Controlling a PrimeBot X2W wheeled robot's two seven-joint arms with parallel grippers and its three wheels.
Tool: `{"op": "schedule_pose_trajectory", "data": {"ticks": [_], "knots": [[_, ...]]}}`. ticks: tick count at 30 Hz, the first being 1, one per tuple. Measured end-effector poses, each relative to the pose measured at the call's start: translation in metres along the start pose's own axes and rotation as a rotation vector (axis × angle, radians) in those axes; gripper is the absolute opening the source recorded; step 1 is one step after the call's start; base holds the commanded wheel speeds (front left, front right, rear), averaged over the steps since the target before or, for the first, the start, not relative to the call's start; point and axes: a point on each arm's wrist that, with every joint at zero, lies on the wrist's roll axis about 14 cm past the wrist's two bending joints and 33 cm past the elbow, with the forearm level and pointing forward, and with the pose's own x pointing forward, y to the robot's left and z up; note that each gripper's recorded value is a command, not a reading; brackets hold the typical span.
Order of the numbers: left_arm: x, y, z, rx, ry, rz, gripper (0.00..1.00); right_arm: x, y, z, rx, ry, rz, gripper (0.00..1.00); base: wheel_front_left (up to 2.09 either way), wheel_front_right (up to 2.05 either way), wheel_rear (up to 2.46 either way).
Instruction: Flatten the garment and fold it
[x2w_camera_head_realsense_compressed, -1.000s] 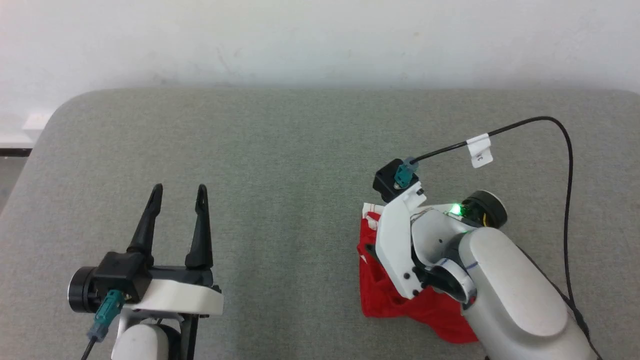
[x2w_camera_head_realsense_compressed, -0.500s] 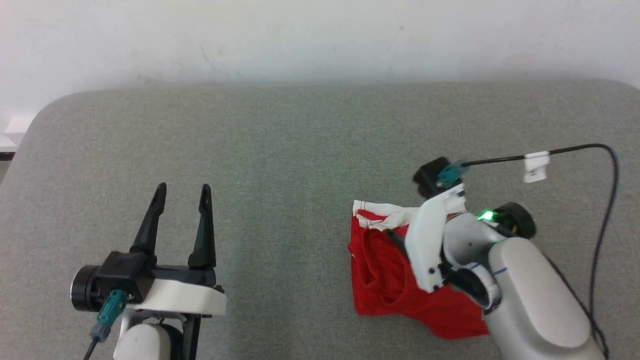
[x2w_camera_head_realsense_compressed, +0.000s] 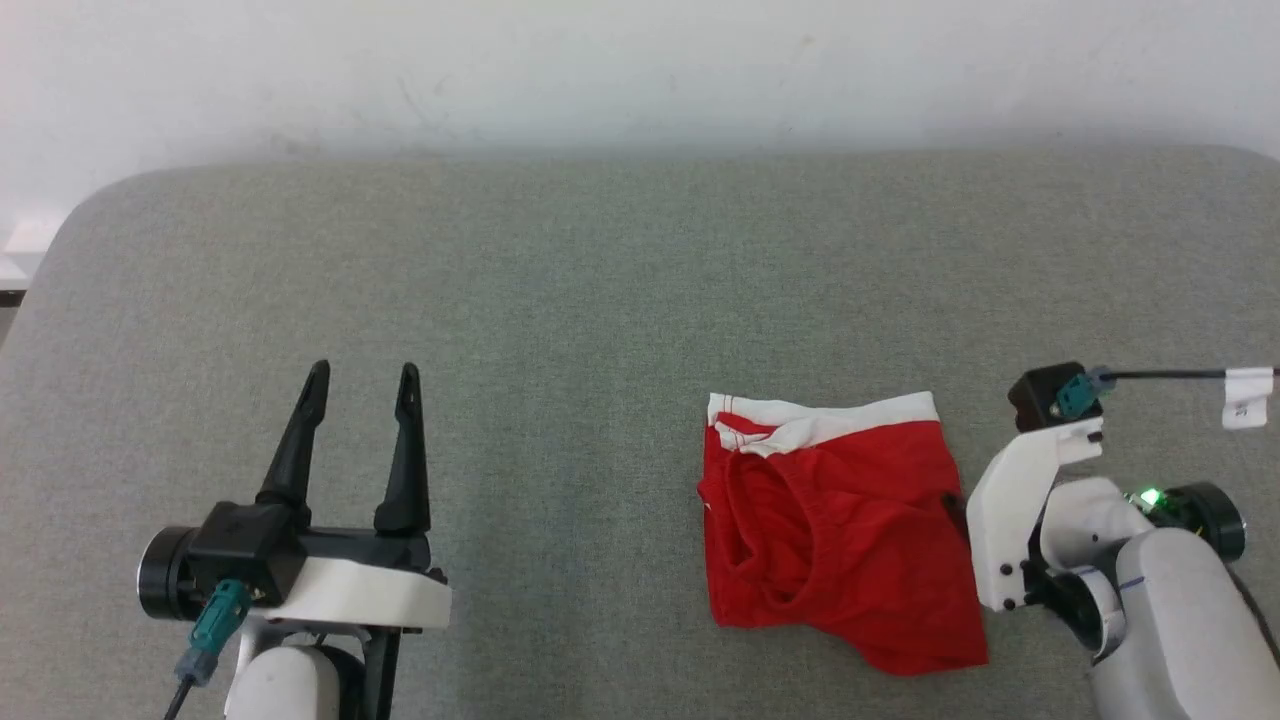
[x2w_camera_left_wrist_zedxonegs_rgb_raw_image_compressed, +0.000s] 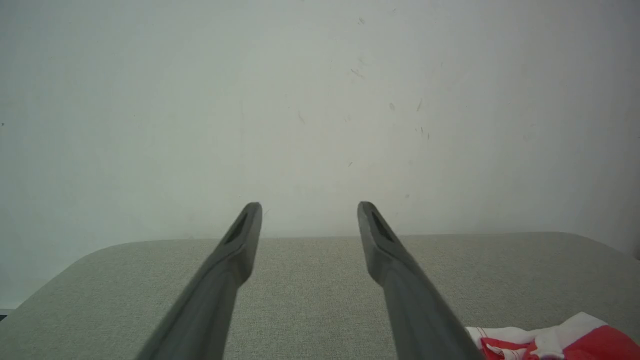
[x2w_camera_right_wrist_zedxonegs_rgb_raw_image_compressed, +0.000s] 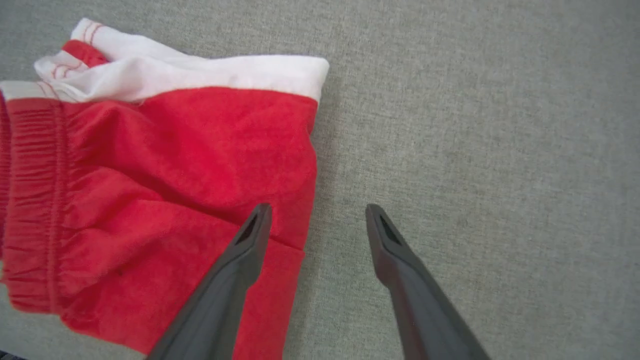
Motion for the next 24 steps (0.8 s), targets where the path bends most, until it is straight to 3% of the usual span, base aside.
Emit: {"op": "schedule_pose_trajectory", "data": {"ticks": [9, 15, 17, 18, 19, 24], "knots": [[0.001, 0.002, -0.011, 0.002, 0.030, 0.005, 1.00, 0.026, 0.021, -0.033, -0.017, 0.077, 0.044, 1.00, 0.00, 0.00, 0.00], [-0.001, 0.006, -0.014, 0.006, 0.042, 0.017, 1.00, 0.038, 0.027, -0.035, -0.042, 0.083, 0.059, 1.00, 0.00, 0.00, 0.00], [-0.002, 0.007, -0.014, 0.007, 0.043, 0.020, 1.00, 0.040, 0.027, -0.034, -0.049, 0.087, 0.063, 0.31, 0.00, 0.00, 0.00], [-0.003, 0.007, -0.014, 0.007, 0.043, 0.020, 1.00, 0.040, 0.028, -0.034, -0.054, 0.084, 0.066, 0.05, 0.00, 0.00, 0.00], [-0.003, 0.007, -0.014, 0.007, 0.042, 0.021, 1.00, 0.041, 0.029, -0.034, -0.057, 0.082, 0.069, 0.00, 0.00, 0.00, 0.00], [-0.001, 0.006, -0.012, 0.005, 0.034, 0.018, 1.00, 0.037, 0.035, -0.029, -0.106, 0.062, 0.095, 0.00, 0.00, 0.00, 0.00]]}}
